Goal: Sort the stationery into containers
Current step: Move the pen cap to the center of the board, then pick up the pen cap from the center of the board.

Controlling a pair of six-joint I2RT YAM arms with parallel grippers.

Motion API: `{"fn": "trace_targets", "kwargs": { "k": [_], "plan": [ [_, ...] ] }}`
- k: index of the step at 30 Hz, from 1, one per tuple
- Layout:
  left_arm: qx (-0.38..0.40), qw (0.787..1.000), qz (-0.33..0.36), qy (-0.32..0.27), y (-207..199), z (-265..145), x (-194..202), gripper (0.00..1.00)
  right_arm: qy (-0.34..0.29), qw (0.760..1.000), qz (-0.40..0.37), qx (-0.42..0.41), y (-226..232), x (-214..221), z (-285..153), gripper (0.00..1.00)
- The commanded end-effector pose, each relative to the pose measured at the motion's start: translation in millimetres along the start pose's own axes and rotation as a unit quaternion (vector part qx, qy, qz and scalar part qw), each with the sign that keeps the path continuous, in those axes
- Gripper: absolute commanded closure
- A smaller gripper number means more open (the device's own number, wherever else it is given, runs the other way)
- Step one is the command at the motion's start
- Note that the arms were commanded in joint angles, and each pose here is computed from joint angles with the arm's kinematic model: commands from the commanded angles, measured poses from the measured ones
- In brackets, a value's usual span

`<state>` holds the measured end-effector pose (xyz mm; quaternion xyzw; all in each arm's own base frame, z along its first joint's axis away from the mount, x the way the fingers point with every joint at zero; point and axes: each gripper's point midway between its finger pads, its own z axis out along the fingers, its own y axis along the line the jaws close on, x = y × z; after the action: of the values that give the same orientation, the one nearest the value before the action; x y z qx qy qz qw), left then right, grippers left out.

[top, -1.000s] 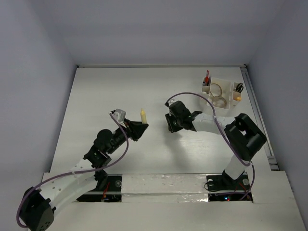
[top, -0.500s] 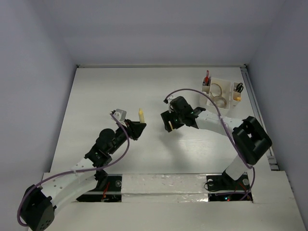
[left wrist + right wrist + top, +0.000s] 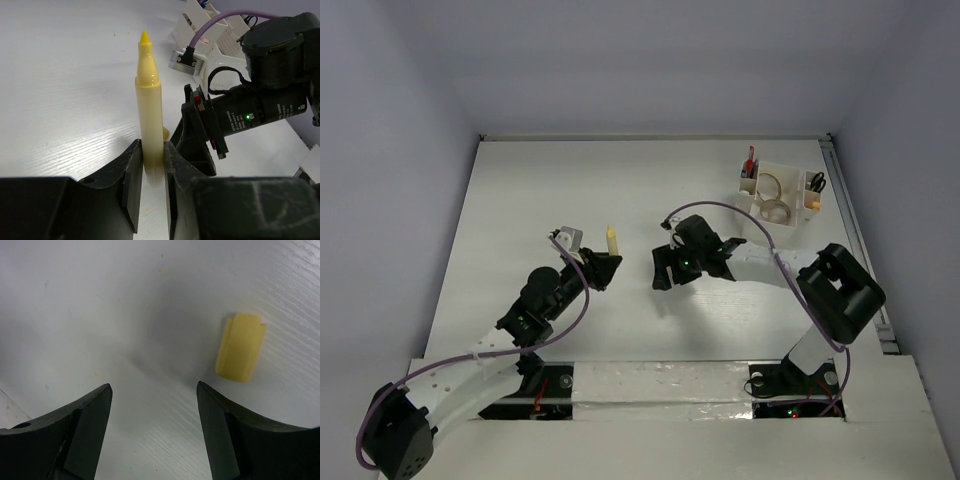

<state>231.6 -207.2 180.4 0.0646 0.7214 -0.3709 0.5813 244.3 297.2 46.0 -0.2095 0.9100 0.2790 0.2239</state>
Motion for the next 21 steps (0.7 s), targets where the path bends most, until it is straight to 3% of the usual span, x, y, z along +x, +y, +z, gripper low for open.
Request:
{"fn": "trace_targets", "kwargs": {
  "k": [1, 13, 21],
  "plan": [
    [0.007, 1.0, 0.008, -0.02, -4.4, 0.9, -10.6, 1.0, -0.031, 0.999, 0.016, -0.003, 5.9, -15.7, 2.3, 0.26],
    [0.012, 1.0, 0.007, -0.019, -6.1, 1.0, -10.2, 1.0, -0.061, 0.992, 0.054, 0.099, -36.2, -27.1, 9.0, 0.25],
    [0.013, 1.0, 0.007, -0.017, -6.2, 0.8, -9.2, 1.0, -0.09, 0.991, 0.057, 0.083, -32.0, -55.4, 7.9, 0.25]
  ]
}}
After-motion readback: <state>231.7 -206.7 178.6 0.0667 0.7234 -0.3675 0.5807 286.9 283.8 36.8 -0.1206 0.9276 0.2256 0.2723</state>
